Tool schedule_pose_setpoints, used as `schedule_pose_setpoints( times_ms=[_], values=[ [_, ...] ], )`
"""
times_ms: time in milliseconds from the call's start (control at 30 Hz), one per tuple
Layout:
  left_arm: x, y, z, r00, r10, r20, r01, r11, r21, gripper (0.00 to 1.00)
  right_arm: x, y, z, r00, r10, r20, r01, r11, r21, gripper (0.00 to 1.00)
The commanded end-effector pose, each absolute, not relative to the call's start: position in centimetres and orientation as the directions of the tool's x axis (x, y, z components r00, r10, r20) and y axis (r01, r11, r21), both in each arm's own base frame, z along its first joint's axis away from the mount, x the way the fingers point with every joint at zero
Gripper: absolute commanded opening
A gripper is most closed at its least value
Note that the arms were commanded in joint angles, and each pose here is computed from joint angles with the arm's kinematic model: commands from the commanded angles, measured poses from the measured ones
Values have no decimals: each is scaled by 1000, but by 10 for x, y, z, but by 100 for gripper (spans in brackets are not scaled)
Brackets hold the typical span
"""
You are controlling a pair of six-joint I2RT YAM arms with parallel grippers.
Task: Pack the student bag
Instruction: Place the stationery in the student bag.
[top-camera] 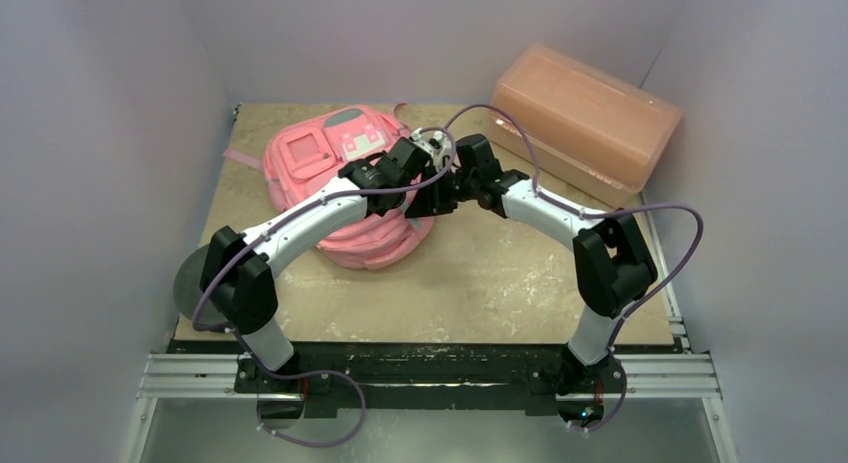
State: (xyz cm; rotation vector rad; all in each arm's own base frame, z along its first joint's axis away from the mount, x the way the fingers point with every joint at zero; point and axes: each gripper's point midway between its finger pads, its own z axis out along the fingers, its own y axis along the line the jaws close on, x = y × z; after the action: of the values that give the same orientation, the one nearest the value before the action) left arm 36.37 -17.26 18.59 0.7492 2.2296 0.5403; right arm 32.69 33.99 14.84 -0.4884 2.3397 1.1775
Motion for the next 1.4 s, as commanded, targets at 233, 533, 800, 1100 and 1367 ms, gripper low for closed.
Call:
schedule_pose_setpoints(
  times_ms=[233,533,800,1100,1367],
  values=[
    [365,-168,219,-554,598,-580,282,790,545,0,344,363,187,-861,152,-486,-392,412,823,0],
    [364,-168,222,-550,595,-586,282,793,541,0,361,381,220,-882,440,-170,-171,36,985,2],
    [363,-168,226,-543,594,-594,282,795,537,0,374,403,242,-846,532,-48,-133,-124,983,17],
    [362,-167,229,-539,594,-597,280,795,537,0,370,438,233,-862,507,-23,-106,-136,985,47],
    [361,-168,229,-540,593,-597,285,797,533,0,358,435,216,-869,472,-149,-170,-2,985,57]
  ],
)
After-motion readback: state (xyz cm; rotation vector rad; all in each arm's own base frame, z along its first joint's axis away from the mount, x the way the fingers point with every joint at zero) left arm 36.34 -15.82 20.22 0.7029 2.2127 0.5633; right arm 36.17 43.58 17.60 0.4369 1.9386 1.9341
